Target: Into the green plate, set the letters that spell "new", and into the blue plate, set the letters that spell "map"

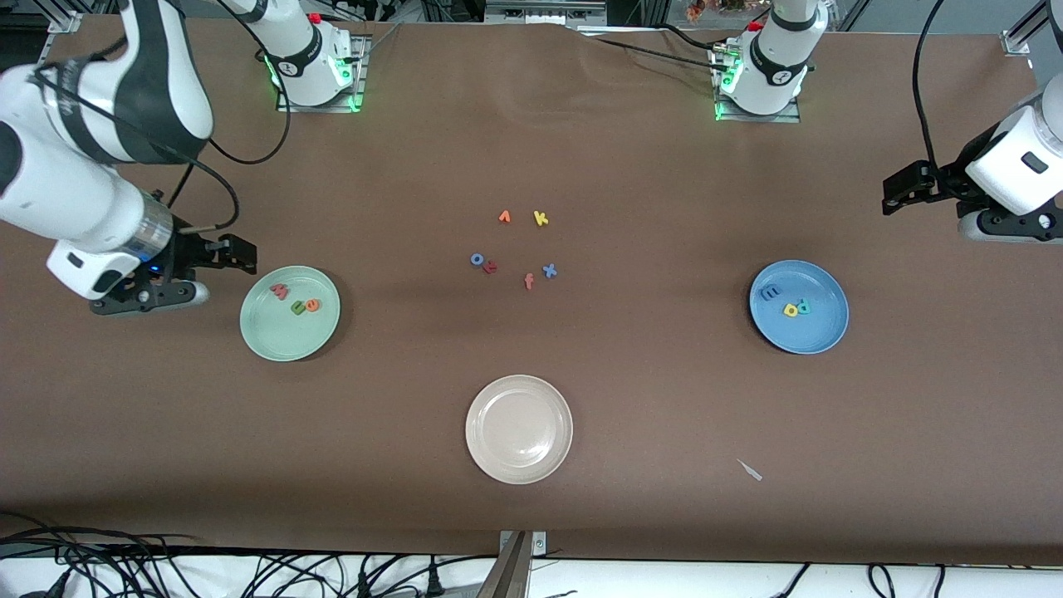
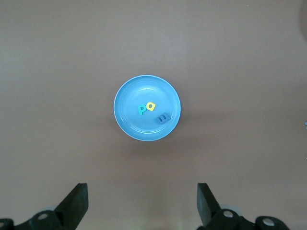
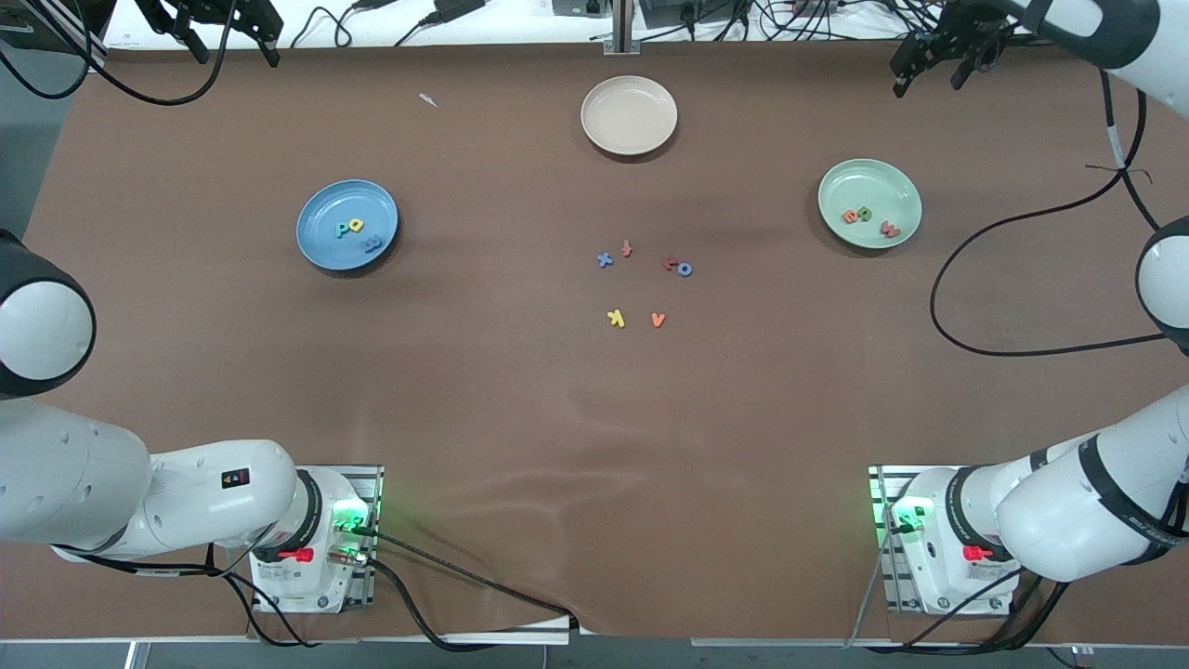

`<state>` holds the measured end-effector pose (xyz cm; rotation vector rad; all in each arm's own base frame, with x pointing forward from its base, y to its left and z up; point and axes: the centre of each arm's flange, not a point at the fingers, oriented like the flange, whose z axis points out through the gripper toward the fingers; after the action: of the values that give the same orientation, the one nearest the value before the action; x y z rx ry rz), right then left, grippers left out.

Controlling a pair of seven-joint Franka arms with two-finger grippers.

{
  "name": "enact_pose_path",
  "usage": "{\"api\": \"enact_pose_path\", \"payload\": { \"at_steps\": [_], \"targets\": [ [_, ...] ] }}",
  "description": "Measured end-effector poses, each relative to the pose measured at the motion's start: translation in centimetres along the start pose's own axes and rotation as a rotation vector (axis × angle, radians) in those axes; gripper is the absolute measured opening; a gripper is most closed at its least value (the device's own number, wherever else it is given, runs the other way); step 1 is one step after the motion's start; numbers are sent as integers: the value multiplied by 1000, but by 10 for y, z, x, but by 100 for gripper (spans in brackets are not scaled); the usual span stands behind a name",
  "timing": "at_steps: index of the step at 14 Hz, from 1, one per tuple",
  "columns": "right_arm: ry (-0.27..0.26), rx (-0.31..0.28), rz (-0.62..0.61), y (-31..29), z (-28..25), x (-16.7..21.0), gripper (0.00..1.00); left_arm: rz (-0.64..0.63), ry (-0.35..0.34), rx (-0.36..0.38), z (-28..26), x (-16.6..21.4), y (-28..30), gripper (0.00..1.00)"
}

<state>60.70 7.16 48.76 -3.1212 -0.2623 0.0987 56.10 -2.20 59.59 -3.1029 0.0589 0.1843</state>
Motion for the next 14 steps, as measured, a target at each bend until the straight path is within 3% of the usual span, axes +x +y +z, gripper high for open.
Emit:
{"api": "enact_pose_path", "payload": {
  "at_steps": [5, 10, 14],
  "targets": [
    [7, -2, -4, -3, -11, 1, 99, 0, 0, 0, 0, 0, 0, 100],
    [13, -70, 0, -58, -12, 4, 100, 0, -1, 0, 0, 0, 0, 100],
    [64, -76, 8, -43, -48, -7, 100, 0, -1, 0, 1, 0, 0, 100]
  ]
}}
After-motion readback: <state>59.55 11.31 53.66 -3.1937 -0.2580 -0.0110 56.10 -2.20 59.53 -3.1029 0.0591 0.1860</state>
